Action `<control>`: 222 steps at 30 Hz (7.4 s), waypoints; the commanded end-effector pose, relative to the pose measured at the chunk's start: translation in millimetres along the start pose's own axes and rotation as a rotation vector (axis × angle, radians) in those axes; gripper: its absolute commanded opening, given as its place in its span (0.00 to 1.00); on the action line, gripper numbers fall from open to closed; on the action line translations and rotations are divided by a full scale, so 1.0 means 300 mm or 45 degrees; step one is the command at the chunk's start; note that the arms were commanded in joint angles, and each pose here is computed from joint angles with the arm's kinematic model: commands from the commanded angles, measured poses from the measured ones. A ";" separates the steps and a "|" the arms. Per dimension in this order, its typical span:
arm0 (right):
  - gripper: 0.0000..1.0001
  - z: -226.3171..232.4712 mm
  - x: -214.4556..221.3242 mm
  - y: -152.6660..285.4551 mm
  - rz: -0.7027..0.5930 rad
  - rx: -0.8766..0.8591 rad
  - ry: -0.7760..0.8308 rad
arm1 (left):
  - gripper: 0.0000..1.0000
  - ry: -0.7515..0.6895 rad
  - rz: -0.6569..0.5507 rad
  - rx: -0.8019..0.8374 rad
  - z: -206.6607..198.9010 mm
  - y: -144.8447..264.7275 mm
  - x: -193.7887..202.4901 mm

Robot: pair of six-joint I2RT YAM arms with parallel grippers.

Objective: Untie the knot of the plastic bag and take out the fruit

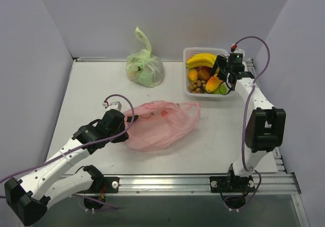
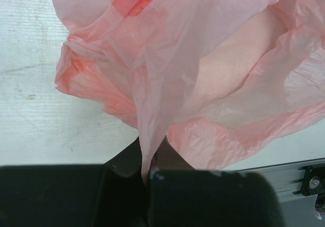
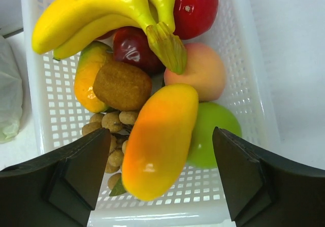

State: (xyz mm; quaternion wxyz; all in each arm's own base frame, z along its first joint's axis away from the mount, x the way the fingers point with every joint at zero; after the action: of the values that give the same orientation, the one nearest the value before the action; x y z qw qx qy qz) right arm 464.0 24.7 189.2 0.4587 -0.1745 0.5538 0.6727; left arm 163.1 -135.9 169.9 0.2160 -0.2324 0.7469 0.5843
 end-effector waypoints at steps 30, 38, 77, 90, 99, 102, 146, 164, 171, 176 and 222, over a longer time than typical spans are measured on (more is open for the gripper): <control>0.80 0.357 0.609 0.756 0.298 -0.892 0.413 | 0.00 -0.061 0.129 0.183 -0.107 -0.010 0.035; 0.72 0.487 0.766 0.734 0.462 -0.961 0.476 | 0.00 -0.046 0.129 0.175 -0.107 -0.038 0.047; 0.72 0.556 0.997 0.306 0.368 -0.324 -0.324 | 0.00 -0.022 0.222 0.393 -0.310 -0.010 0.102; 0.06 0.497 0.939 0.451 0.379 -0.516 -0.165 | 0.00 -0.011 0.130 0.254 -0.203 -0.023 0.020; 0.01 0.565 0.772 0.689 0.333 -0.931 0.099 | 0.00 -0.055 0.076 0.122 -0.092 -0.016 -0.059; 0.01 0.578 0.684 0.758 0.281 -1.033 0.179 | 0.00 -0.085 0.078 0.084 -0.066 -0.007 -0.059; 0.97 0.291 -0.046 0.195 0.048 -0.390 0.204 | 0.00 -0.074 0.063 0.062 0.033 0.016 0.007; 1.00 -0.021 -0.060 1.010 -0.544 -0.241 0.107 | 0.01 -0.085 -0.061 -0.109 0.113 0.103 -0.081; 1.00 -0.211 0.086 1.197 -0.714 -0.147 0.022 | 0.15 -0.050 -0.057 -0.127 0.148 0.156 -0.042; 1.00 -0.318 0.163 1.277 -0.846 -0.091 -0.032 | 0.36 -0.013 -0.072 -0.087 0.153 0.191 -0.021; 1.00 -0.417 0.419 1.172 -0.761 -0.134 0.051 | 0.97 0.418 -1.087 0.001 0.392 0.430 -0.017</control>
State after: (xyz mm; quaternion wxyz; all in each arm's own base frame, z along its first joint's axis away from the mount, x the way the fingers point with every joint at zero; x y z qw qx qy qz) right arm 93.4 -22.2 256.2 0.5802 -0.3436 0.4985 0.5448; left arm 104.9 -3.2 226.2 0.3020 -0.5518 0.6192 0.4700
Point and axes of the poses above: each gripper's point midway between its finger pads, its own y axis back along the fingers, its own z axis along the line the jaws close on, x = y × z, the point moved 4 cm from there along y, back along the fingers, and after that the axes turned 8 degrees about -y, right-handed, at the moved point
